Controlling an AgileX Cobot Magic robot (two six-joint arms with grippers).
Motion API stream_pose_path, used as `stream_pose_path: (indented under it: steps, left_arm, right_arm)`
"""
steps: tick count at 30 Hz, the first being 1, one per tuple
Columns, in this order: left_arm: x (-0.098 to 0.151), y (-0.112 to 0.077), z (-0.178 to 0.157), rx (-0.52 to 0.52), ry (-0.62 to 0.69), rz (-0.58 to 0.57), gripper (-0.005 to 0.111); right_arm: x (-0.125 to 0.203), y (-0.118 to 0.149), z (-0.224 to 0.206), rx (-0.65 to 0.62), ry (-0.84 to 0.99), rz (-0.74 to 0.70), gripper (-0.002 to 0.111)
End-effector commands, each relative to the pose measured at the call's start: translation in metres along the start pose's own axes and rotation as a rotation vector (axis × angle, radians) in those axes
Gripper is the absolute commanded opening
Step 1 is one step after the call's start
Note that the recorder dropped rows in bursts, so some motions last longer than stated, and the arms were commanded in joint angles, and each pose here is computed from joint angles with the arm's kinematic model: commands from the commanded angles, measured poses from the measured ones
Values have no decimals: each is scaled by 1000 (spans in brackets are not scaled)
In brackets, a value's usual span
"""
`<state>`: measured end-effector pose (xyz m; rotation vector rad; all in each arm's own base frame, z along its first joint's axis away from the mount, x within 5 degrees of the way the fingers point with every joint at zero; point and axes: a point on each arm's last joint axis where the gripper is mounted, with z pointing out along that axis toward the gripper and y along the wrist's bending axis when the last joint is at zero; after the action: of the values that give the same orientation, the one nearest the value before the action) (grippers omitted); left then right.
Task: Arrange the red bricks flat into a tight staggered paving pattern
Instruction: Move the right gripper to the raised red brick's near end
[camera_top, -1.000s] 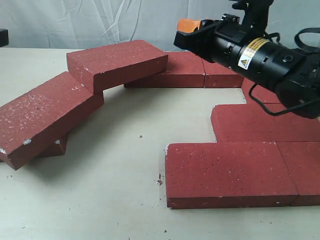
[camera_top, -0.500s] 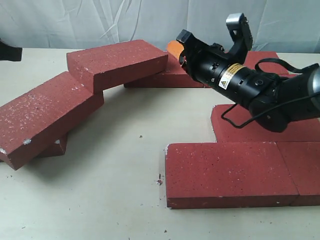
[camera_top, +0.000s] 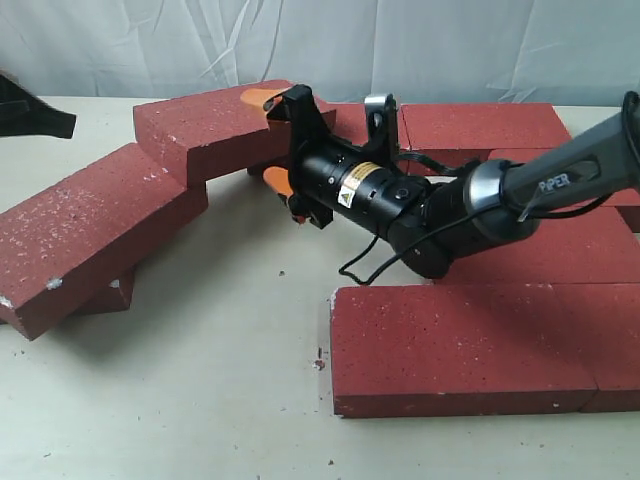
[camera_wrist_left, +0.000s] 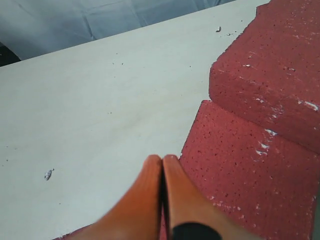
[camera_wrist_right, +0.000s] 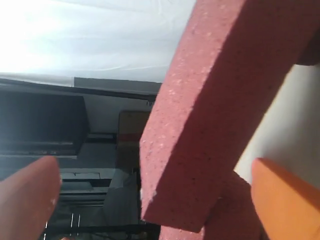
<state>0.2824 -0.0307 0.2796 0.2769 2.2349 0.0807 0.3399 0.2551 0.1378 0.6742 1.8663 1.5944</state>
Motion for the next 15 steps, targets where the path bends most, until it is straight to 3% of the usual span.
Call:
stream_pose_path:
  steps: [1,15]
  left_arm:
    - [-2,-1,0,5,-6,-5,0]
    - [-2,-2,0,11,-12,-24,0]
  right_arm:
    - [1,-13,4,38,-30,57,98]
    - [16,-21,37,4,-37,155,98]
